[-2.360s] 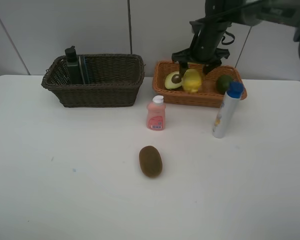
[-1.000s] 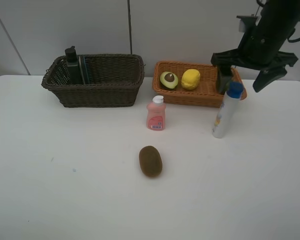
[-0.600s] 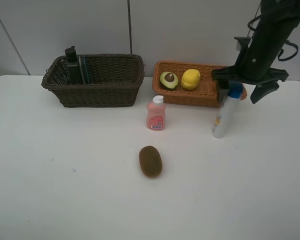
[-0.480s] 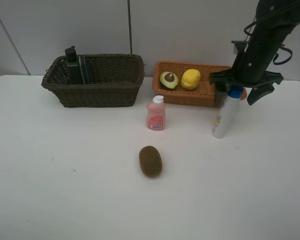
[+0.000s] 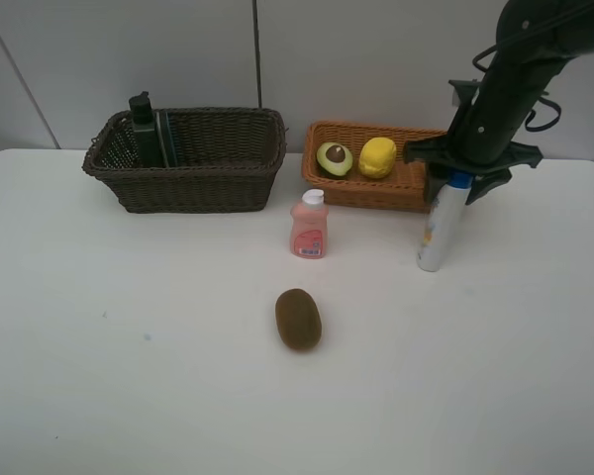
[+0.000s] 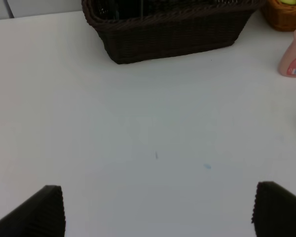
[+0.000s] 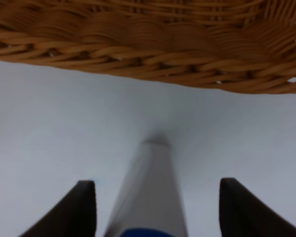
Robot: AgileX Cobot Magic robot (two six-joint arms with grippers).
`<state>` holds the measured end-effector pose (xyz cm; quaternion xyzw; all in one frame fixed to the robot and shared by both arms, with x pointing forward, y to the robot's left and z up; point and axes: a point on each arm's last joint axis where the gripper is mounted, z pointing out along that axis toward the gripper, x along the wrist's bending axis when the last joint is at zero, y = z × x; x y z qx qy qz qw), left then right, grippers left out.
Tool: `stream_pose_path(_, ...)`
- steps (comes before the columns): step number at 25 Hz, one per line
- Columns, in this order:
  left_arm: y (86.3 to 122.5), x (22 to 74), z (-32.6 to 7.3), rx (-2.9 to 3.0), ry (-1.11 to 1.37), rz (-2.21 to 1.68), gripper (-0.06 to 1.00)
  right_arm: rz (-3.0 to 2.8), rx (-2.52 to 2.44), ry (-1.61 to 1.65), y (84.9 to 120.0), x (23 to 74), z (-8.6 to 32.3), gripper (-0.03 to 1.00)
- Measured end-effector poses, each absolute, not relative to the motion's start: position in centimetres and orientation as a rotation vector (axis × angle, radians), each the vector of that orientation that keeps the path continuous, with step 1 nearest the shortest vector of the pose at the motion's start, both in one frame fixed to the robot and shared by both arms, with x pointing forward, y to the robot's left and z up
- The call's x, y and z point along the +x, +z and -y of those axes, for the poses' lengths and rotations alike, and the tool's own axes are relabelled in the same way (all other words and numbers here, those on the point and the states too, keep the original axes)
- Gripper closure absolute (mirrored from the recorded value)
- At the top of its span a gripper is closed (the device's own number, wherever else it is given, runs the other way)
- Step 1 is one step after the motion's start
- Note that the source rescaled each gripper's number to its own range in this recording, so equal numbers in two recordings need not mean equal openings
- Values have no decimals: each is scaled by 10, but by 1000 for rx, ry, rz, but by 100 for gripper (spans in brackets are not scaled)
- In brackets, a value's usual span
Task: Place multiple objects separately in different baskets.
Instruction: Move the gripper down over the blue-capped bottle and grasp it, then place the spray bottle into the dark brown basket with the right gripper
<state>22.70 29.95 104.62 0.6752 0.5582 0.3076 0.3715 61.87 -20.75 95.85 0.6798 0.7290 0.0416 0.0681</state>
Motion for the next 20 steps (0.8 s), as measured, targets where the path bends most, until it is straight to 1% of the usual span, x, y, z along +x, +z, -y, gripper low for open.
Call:
stream_pose_path(4,1046,227,-300,1731,789,-1431,-5,-2199,2052,117,958,618,208,58)
stream_pose_path(7,1046,227,-300,1731,789,-1431,-5,-2194,2053,128,965,616,208,59)
stream_pose_path(8,1046,227,-300,1731,789,-1431,-5,-2192,2055,136,968,615,208,63)
stream_pose_path(9,1046,227,-300,1731,789,-1431,-5,-2191,2055,136,972,613,208,91)
stream_pose_path(10,1046,227,-300,1731,789,-1431,-5,-2193,2044,134,978,612,209,89)
stream_pose_path(11,1046,227,-300,1731,789,-1431,-5,-2195,2036,142,986,611,210,92)
stream_pose_path(12,1046,227,-300,1731,789,-1431,-5,-2195,2016,184,999,611,209,92)
stream_pose_path(16,1046,227,-300,1731,789,-1431,-5,-2144,1978,468,1055,616,200,92)
stream_pose_path(20,1046,227,-300,1731,789,-1431,-5,-2175,1871,630,1080,621,182,92)
